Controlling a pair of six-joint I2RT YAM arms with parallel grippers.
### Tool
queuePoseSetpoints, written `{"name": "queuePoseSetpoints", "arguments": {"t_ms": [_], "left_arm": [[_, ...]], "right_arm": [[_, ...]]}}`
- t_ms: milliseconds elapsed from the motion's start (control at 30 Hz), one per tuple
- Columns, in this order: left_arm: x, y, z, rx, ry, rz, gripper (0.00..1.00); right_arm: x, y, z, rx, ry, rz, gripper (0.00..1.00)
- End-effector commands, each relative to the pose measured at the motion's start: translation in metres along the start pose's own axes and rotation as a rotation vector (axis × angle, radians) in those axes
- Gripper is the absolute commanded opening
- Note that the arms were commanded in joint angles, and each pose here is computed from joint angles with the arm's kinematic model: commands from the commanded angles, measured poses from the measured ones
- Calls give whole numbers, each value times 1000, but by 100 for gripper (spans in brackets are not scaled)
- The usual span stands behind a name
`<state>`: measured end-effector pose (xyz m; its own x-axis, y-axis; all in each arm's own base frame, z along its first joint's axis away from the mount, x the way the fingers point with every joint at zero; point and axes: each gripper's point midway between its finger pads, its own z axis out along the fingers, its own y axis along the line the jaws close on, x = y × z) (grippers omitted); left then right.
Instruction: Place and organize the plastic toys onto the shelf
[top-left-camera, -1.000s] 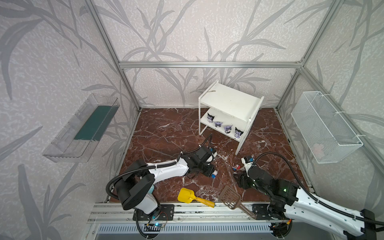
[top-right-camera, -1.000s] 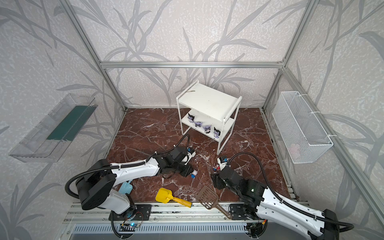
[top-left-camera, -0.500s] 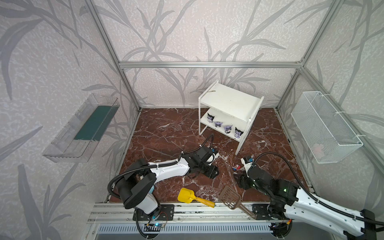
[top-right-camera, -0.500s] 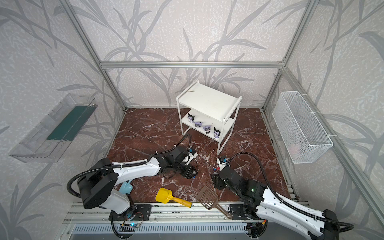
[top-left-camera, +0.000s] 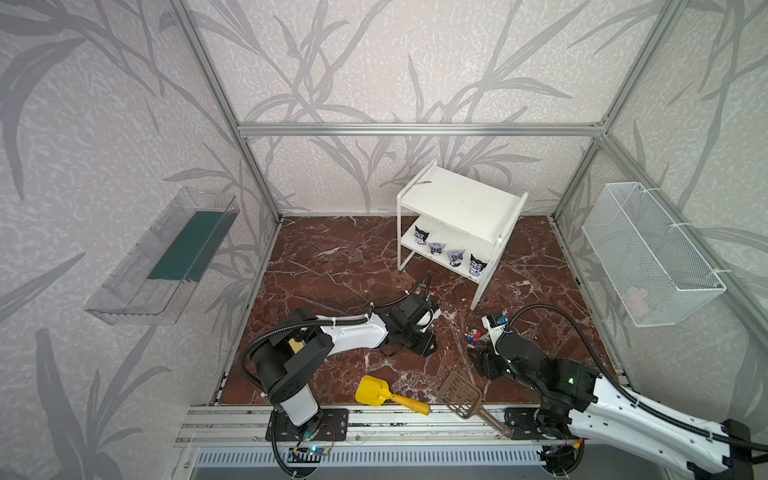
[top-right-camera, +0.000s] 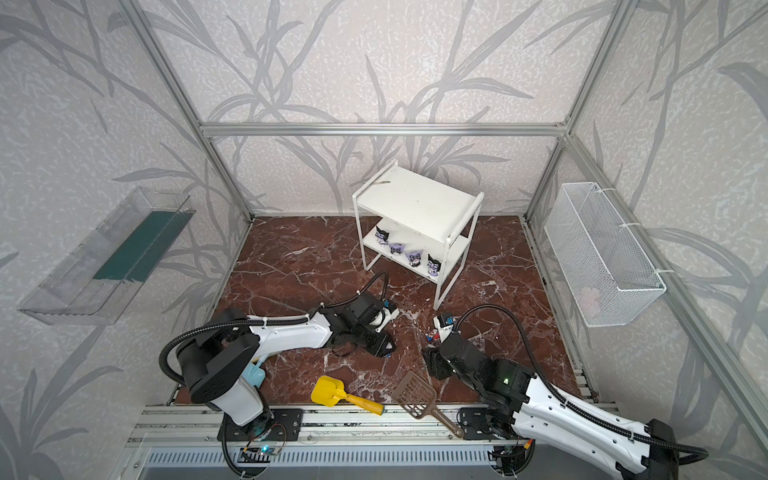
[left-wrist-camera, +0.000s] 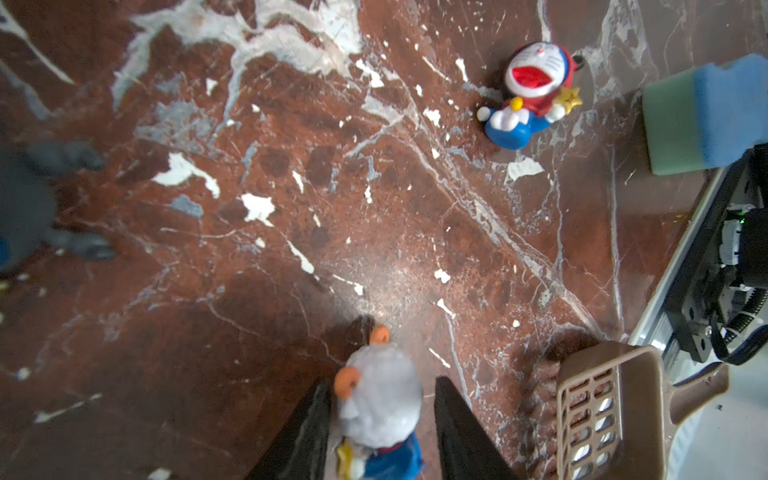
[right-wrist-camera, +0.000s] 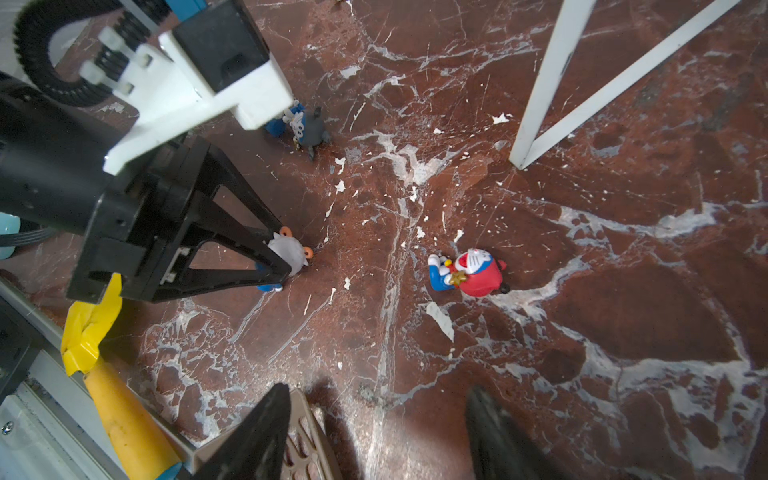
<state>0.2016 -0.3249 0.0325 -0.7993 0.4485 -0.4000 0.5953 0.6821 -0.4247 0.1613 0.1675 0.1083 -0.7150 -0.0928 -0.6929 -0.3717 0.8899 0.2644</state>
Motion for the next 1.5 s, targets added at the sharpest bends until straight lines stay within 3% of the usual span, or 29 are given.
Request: {"name": "queuePoseSetpoints", "arguments": {"t_ms": [0, 67, 167, 633, 1000, 1133, 1233, 1333, 1467], "left_arm": [[-7, 1, -2, -24, -20, 12, 35], [-5, 13, -6, -100, -22, 11, 28], [-3, 25, -16, -183, -19, 31, 25], [-8, 59, -58, -554, -46, 135, 23], [-9, 25, -35, -687, -63, 242, 23], [-8, 20, -30, -790, -46, 277, 20], [-7, 14, -25, -828, -44, 300, 20], [-3, 2, -15, -804, -34, 313, 23], [1, -13, -3, -772, -17, 329, 36]], "right_arm": [[-4, -1, -2, 3, -16, -3, 67], [-3, 0, -1, 1, -13, -2, 68], [-1, -1, 1, 3, -10, -2, 67], [2, -4, 2, 6, -17, 5, 67], [3, -13, -5, 27, -37, 26, 67], [4, -22, -10, 61, -54, 33, 67], [4, -35, -16, 111, -72, 88, 67], [6, -51, -26, 174, -90, 127, 68], [4, -56, -32, 165, -134, 164, 69]]}}
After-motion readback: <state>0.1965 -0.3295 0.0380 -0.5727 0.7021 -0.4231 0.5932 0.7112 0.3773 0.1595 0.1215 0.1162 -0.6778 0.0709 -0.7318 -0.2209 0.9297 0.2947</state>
